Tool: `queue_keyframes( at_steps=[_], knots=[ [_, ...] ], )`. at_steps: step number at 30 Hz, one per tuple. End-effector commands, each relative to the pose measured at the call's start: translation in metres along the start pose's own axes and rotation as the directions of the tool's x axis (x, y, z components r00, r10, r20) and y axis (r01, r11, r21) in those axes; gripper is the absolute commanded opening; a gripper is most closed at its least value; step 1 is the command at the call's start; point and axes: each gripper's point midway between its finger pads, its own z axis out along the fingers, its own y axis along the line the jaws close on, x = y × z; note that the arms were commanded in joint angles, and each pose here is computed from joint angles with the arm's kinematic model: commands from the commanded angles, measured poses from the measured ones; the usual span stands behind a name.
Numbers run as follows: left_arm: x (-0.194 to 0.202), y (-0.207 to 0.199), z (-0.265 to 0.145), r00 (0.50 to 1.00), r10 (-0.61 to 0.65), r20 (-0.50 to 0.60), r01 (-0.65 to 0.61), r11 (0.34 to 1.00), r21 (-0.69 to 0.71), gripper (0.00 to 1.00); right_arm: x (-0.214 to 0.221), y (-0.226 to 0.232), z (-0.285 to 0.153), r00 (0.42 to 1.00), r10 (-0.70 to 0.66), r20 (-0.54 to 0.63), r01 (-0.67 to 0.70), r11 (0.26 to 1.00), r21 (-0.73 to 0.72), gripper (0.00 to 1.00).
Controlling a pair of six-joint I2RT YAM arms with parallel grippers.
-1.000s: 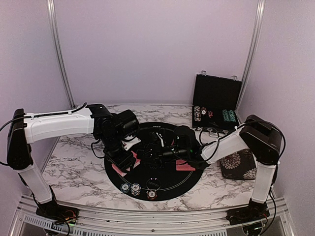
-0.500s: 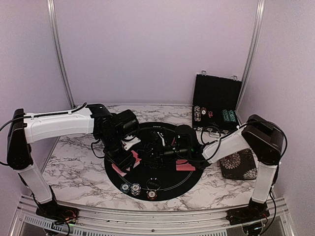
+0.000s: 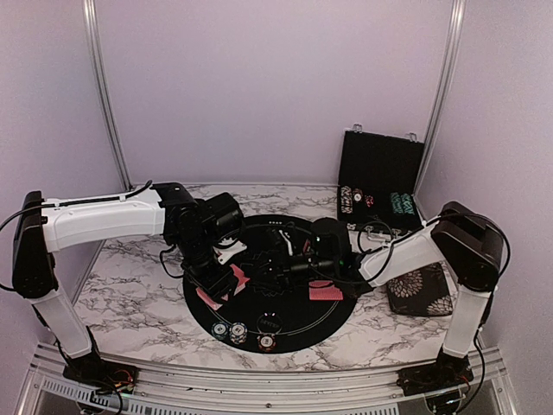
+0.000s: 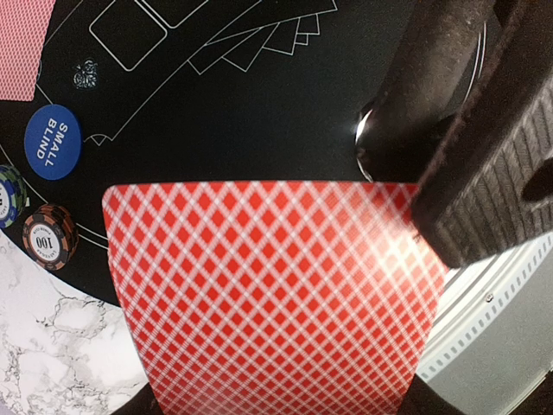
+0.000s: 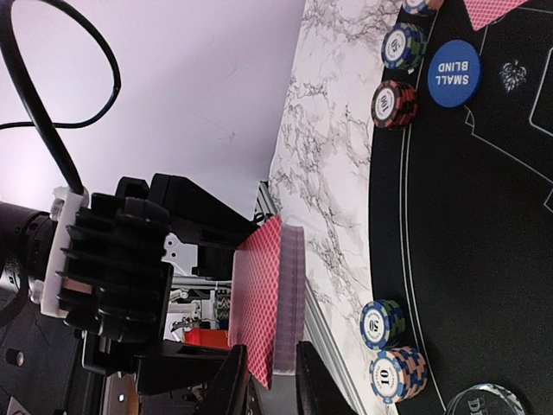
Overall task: Distribute texas hold em gaming equipment
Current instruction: Pick up the poker card from the face-down deck piles.
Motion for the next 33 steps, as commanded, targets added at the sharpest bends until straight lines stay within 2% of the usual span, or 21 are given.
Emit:
queue_keyframes(
  at_steps=[1,12,33],
  knots=[
    [0.0021,0.0023,-0.0129,1.0,-0.004,0.022,0.004,1.0,-0.006,0.53,-0.0048,0.0114,-0.0069,0.999,-0.029,0.024,0.03,0.999,-0.016,0.18],
    [0.0019,0.0024,-0.0124,1.0,-0.004,0.023,0.004,1.0,-0.007,0.53,-0.0008,0.0122,0.0018,1.0,-0.028,0.004,0.028,0.999,-0.025,0.17],
    [0.0044,0.0037,-0.0105,1.0,-0.003,0.02,0.003,1.0,-0.006,0.53,-0.003,0.013,-0.0011,1.0,-0.019,0.012,0.019,1.0,-0.022,0.05]
  ],
)
